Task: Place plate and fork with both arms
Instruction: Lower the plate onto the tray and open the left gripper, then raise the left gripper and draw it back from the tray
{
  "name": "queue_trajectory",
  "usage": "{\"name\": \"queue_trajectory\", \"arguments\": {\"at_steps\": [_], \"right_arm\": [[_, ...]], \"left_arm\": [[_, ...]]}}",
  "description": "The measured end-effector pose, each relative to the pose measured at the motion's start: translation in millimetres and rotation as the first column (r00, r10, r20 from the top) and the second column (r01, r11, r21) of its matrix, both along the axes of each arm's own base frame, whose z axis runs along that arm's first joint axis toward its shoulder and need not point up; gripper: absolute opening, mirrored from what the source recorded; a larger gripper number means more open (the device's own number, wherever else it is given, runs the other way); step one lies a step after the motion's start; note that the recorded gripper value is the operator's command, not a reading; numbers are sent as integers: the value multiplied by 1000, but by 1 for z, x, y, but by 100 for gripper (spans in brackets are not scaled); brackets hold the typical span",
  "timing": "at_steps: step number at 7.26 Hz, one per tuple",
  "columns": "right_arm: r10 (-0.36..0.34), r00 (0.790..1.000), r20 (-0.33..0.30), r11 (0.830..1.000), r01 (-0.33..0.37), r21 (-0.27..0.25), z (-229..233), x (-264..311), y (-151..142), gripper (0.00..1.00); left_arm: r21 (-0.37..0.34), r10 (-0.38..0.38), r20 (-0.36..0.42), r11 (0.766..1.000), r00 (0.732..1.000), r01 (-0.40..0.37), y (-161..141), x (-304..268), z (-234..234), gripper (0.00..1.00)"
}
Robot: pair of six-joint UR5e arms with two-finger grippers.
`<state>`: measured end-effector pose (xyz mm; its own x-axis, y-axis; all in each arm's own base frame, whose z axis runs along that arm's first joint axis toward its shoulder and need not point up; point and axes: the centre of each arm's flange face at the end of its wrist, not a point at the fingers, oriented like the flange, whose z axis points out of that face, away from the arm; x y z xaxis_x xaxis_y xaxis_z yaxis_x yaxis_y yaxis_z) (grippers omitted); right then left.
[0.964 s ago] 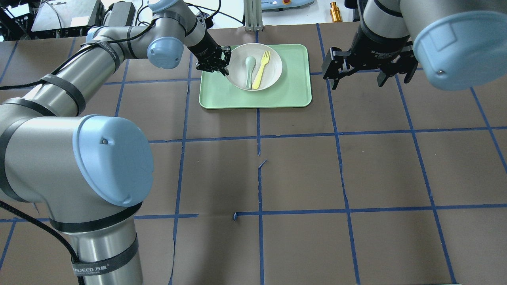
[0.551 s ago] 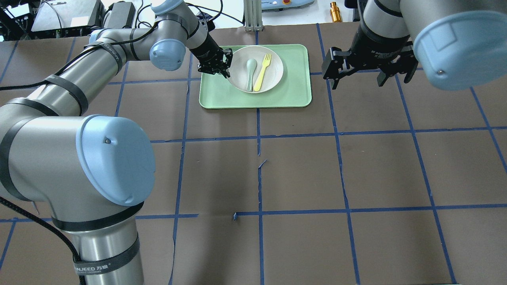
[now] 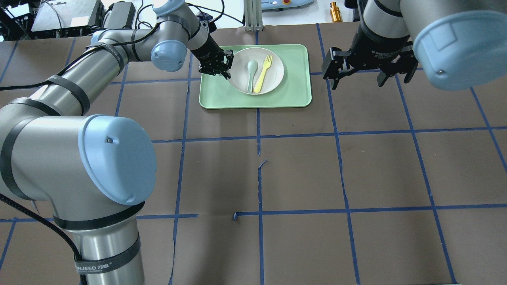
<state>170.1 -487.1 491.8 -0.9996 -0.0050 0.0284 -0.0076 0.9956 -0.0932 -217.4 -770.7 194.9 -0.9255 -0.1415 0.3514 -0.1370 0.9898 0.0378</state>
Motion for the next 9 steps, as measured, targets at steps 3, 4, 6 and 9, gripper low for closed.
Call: {"name": "queue_trajectory", "arguments": {"at_steps": [3, 4, 6, 9], "right_arm": [[0, 1000, 0, 1000, 0, 2, -1, 0, 0, 100], [0, 1000, 0, 1000, 0, 2, -1, 0, 0, 100], [0, 1000, 0, 1000, 0, 3, -1, 0, 0, 100], [0, 1000, 0, 1000, 0, 3, -2, 0, 0, 100]], "left_arm": [[2, -7, 2, 1000, 1000, 7, 1, 0, -2, 77], [5, -11, 1, 1000, 1000, 11, 2, 1, -4, 94], [14, -27, 1, 1000, 1000, 27, 8, 4, -9, 99], [-15, -34, 23, 999, 999, 34, 16, 24, 32, 100]]}}
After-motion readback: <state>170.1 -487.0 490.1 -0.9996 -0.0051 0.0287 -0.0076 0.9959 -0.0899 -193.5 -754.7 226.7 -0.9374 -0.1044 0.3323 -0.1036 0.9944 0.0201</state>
